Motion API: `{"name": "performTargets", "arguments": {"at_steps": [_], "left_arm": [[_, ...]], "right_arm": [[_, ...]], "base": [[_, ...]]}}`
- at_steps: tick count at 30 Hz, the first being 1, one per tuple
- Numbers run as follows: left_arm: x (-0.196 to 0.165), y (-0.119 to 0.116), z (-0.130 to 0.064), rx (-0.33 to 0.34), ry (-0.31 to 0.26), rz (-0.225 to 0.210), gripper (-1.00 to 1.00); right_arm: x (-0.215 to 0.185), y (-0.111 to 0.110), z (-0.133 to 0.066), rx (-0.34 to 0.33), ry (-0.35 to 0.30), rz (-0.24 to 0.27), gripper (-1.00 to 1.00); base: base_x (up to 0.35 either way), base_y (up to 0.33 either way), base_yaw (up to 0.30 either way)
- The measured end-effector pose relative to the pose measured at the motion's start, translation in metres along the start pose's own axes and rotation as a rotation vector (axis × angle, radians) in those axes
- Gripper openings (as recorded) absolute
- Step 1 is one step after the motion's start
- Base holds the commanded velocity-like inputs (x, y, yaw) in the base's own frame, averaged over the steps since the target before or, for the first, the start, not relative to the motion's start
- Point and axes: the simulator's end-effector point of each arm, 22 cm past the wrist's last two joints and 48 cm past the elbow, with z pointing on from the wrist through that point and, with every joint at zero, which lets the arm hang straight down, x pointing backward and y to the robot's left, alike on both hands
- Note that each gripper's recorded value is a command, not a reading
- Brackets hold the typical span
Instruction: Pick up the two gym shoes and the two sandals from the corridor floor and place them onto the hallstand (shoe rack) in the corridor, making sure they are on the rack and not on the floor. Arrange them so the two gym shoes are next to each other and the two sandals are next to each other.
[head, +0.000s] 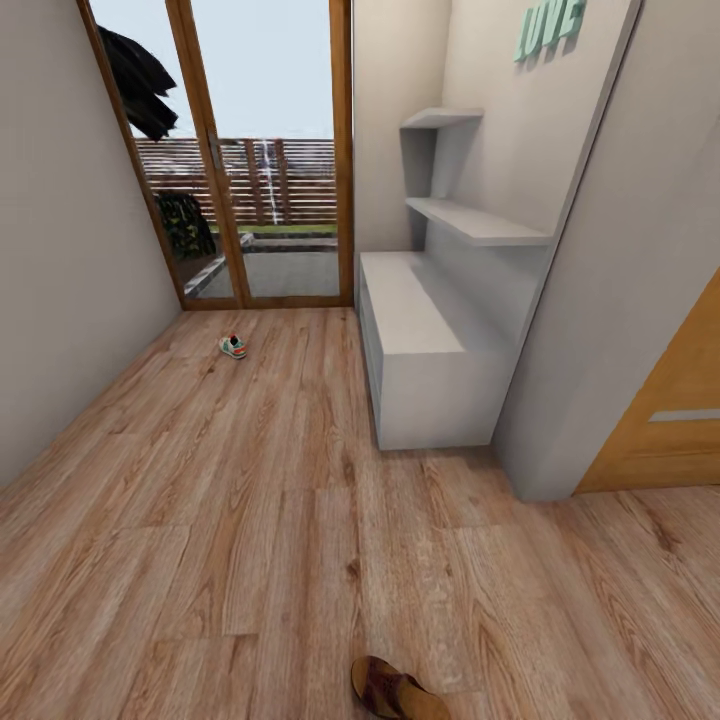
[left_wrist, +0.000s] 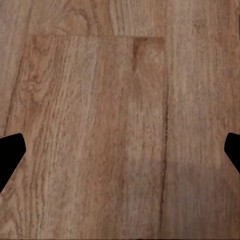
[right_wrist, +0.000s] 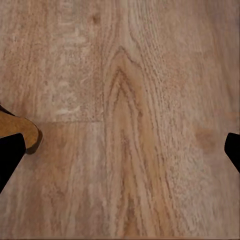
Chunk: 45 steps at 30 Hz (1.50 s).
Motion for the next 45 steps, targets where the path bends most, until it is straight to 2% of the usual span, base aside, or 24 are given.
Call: {"name": "performTargets", "arguments": {"at_steps": [5,8,12,13,14,16,18,20,21,26,27,33,34,40,45], "left_arm": [[-0.045,-0.002,0.02,0.008,-0.059,0.004,1.0],[-0.084,-0.008,0.034,0.022,-0.105,0.003,1.0],[-0.117,-0.016,0.046,0.045,-0.135,0.002,1.0],[-0.135,-0.023,0.052,0.069,-0.143,0.003,1.0],[-0.145,-0.028,0.056,0.087,-0.143,0.003,1.0],[-0.153,-0.033,0.058,0.104,-0.142,0.003,1.0],[-0.165,-0.039,0.061,0.127,-0.144,0.003,1.0],[-0.172,-0.042,0.063,0.14,-0.147,0.003,1.0],[-0.179,-0.045,0.064,0.153,-0.151,0.007,1.0],[-0.186,-0.043,0.066,0.164,-0.154,0.03,1.0],[-0.186,-0.042,0.066,0.173,-0.152,0.051,1.0],[-0.185,-0.045,0.065,0.2,-0.149,0.067,1.0],[-0.182,-0.049,0.064,0.22,-0.144,0.072,1.0],[-0.178,-0.051,0.062,0.235,-0.138,0.075,1.0],[-0.178,-0.052,0.062,0.239,-0.145,0.076,1.0]], "right_arm": [[-0.047,-0.017,0.009,-0.001,-0.099,-0.072,1.0],[-0.081,-0.019,0.014,-0.018,-0.158,-0.164,1.0],[-0.105,-0.016,0.021,-0.036,-0.177,-0.269,1.0],[-0.118,-0.01,0.028,-0.062,-0.17,-0.347,1.0],[-0.125,-0.004,0.033,-0.095,-0.16,-0.397,1.0],[-0.133,0.005,0.038,-0.137,-0.149,-0.44,1.0],[-0.145,0.018,0.046,-0.209,-0.132,-0.486,1.0],[-0.155,0.026,0.05,-0.256,-0.124,-0.506,1.0],[-0.169,0.037,0.054,-0.316,-0.112,-0.523,1.0],[-0.192,0.048,0.06,-0.4,-0.096,-0.541,1.0],[-0.205,0.054,0.061,-0.455,-0.079,-0.547,1.0],[-0.219,0.065,0.058,-0.536,-0.058,-0.554,1.0],[-0.219,0.072,0.054,-0.582,-0.044,-0.557,1.0],[-0.217,0.076,0.051,-0.611,-0.026,-0.558,1.0],[-0.211,0.073,0.052,-0.612,0.001,-0.591,1.0]], "base": [[0.0,0.0,0.0],[0.0,0.0,0.0],[0.0,0.0,0.0],[0.0,0.0,0.0],[0.0,0.0,0.0],[0.0,0.0,0.0],[0.0,0.0,0.0],[0.0,0.0,0.0],[0.0,0.0,0.0],[0.0,0.0,0.0],[0.0,0.0,0.0],[0.0,0.0,0.0],[0.0,0.0,0.0],[0.0,0.0,-0.008],[0.0,0.0,-0.038]]}}
